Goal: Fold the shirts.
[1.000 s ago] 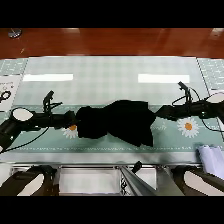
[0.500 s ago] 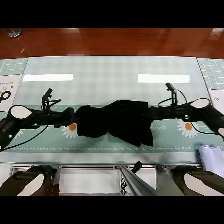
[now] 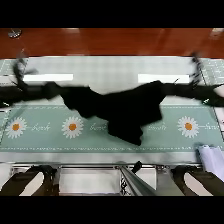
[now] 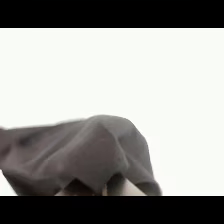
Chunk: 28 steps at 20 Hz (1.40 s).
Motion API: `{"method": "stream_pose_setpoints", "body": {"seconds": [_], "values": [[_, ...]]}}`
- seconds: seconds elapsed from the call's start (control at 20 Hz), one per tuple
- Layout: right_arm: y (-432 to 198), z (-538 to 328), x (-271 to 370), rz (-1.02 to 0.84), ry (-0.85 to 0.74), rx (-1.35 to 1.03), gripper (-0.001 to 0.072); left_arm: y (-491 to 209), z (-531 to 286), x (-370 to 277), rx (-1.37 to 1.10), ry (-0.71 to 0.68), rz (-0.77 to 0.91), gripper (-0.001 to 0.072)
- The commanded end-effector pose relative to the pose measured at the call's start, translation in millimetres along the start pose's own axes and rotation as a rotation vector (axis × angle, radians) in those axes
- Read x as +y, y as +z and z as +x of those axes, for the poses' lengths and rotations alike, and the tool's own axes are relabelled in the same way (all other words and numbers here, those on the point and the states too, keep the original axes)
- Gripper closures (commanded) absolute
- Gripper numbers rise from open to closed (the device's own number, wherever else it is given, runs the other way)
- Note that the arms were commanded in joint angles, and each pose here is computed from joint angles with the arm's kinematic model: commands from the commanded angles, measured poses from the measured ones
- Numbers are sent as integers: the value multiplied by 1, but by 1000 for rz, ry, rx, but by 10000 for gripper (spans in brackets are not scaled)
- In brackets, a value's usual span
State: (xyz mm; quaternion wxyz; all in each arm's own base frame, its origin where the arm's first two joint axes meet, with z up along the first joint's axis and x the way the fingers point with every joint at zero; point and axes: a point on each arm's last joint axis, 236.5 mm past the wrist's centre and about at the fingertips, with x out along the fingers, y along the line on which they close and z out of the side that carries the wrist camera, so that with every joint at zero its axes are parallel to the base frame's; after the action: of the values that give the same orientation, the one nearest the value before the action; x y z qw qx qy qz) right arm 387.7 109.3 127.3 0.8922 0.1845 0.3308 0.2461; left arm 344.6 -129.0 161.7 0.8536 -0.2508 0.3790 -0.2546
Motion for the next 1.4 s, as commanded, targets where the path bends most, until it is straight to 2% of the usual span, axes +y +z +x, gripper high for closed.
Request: {"method": "stream_pose_setpoints", "body": {"seconds": [0.0,0.15,0.3,0.4,0.55,0.7,0.8,0.9,1.05,1.2,1.35], "values": [[110,-104,57,-180,-56,-294,681,89,-96,-95,-290,-37,307,681],[164,-176,130,-301,-15,-450,680,128,-183,-203,-533,-155,488,681],[192,-232,184,-374,19,-582,680,133,-258,-274,-721,-206,643,681],[193,-252,206,-386,44,-607,680,126,-286,-301,-785,-221,709,681],[167,-248,213,-385,58,-484,680,115,-304,-316,-811,-216,766,681],[128,-230,179,-333,-48,-277,680,107,-280,-276,-677,-42,785,681],[99,-225,142,-289,-173,-127,680,95,-256,-228,-506,97,707,681],[62,-211,110,-226,-231,62,680,76,-230,-177,-319,198,616,681],[9,-163,73,-95,-202,281,680,43,-179,-117,-58,218,480,681],[-28,-81,52,-50,-143,363,680,25,-127,-63,80,214,361,681],[-43,3,11,-72,-236,378,680,5,-80,-7,212,228,277,681]]}}
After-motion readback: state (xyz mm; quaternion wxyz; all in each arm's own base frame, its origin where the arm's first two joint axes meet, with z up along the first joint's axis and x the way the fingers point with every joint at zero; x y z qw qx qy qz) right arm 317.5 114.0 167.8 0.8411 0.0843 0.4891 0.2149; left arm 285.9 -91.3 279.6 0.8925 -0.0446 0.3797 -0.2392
